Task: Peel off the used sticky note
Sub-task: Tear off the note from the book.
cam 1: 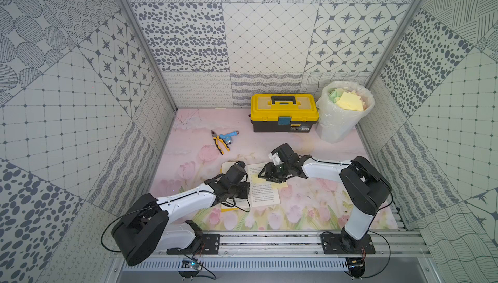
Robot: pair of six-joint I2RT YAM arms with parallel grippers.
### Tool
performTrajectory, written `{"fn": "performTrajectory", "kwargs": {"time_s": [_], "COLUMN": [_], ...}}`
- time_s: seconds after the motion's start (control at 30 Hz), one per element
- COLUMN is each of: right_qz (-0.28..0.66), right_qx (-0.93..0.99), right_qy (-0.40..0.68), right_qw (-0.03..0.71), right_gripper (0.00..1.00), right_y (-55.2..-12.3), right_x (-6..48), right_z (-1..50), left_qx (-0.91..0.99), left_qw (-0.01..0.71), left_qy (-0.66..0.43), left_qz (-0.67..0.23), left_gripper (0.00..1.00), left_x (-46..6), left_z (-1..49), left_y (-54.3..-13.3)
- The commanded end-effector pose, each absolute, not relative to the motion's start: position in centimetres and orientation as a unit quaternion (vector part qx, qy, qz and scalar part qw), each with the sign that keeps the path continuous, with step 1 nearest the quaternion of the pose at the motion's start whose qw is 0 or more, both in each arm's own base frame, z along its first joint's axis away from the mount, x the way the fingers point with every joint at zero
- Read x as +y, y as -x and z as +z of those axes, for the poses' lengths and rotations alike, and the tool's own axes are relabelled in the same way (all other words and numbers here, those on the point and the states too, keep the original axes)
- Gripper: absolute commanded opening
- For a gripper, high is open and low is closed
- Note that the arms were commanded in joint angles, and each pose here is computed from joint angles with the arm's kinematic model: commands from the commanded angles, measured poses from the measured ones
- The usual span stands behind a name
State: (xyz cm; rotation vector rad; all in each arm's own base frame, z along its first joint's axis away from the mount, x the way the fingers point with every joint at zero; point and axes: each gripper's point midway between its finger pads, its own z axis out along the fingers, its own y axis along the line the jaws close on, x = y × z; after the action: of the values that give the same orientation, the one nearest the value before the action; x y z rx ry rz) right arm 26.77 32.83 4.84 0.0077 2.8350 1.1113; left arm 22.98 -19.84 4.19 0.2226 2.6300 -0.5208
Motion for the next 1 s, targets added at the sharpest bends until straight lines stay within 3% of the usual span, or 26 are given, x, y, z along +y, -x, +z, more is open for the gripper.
{"fn": "performTrajectory", "kwargs": {"time_s": [0.0,0.6,0.97], "right_qz": [0.331,0.342,0.383], "right_qx": [0.941,0.938,0.923], "right_qy": [0.002,0.025,0.021], "right_qw": [0.068,0.051,0.029], "right_gripper": [0.56,0.6,0.53], "right_y": [-27.2,-27.1,-26.6], "right_x": [31.6,33.4,35.8], "right_z": [4.8,4.8,4.6], "left_qx": [0.961,0.961,0.96], "left_qw": [0.205,0.205,0.207], "left_qy": [-0.088,-0.089,-0.09], "left_qz": [-0.166,-0.163,-0.163], "left_gripper": [0.07,0.07,0.06], "left_x": [-19.0,-19.0,-19.0], "left_z": [3.4,3.3,3.5], "left_y": [-22.3,-22.3,-22.4]}}
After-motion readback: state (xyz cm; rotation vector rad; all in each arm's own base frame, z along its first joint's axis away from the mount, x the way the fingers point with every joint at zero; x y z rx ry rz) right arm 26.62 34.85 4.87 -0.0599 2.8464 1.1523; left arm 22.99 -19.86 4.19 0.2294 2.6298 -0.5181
